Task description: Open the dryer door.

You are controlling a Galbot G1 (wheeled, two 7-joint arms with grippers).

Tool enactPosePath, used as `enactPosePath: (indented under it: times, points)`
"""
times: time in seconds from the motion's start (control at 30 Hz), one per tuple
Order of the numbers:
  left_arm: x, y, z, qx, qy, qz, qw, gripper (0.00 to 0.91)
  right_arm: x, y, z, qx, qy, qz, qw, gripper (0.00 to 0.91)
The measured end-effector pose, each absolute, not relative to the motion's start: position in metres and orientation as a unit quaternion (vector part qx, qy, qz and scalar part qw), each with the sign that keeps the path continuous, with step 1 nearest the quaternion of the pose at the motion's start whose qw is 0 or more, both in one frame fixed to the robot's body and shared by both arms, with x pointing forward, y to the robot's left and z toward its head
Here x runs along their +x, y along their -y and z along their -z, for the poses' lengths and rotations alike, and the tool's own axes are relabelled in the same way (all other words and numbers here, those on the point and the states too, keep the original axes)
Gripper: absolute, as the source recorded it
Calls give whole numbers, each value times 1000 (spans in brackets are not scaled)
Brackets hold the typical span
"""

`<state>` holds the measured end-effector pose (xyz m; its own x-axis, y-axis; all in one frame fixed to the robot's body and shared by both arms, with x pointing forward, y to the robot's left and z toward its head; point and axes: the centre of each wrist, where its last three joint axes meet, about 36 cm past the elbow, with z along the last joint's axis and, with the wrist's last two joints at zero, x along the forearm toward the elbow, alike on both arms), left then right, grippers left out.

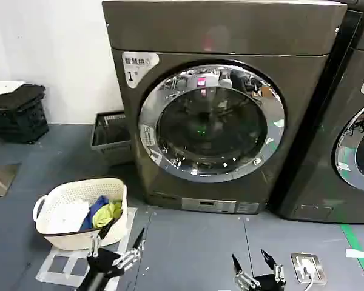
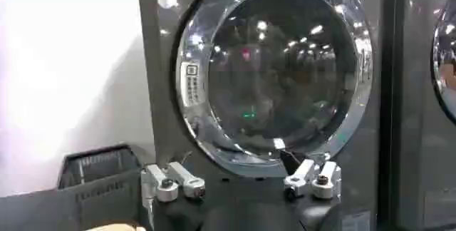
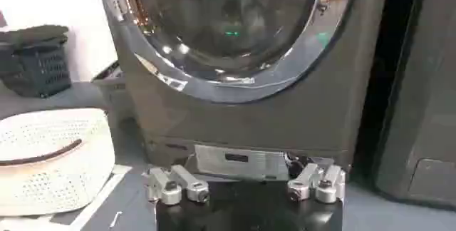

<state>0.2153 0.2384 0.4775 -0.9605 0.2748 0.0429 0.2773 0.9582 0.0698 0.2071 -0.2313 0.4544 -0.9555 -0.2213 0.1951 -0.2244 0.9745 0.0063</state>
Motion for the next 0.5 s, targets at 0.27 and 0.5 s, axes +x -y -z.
enactPosePath:
  times: [0.27,0.5]
  points:
    - [213,-238,-484,-139,989,44,11,907,223,243,-446,138,987,-45,68,907]
    - [209,-237,-487,-139,989,49,12,907,254,255,-452,146,986,-39,68,907]
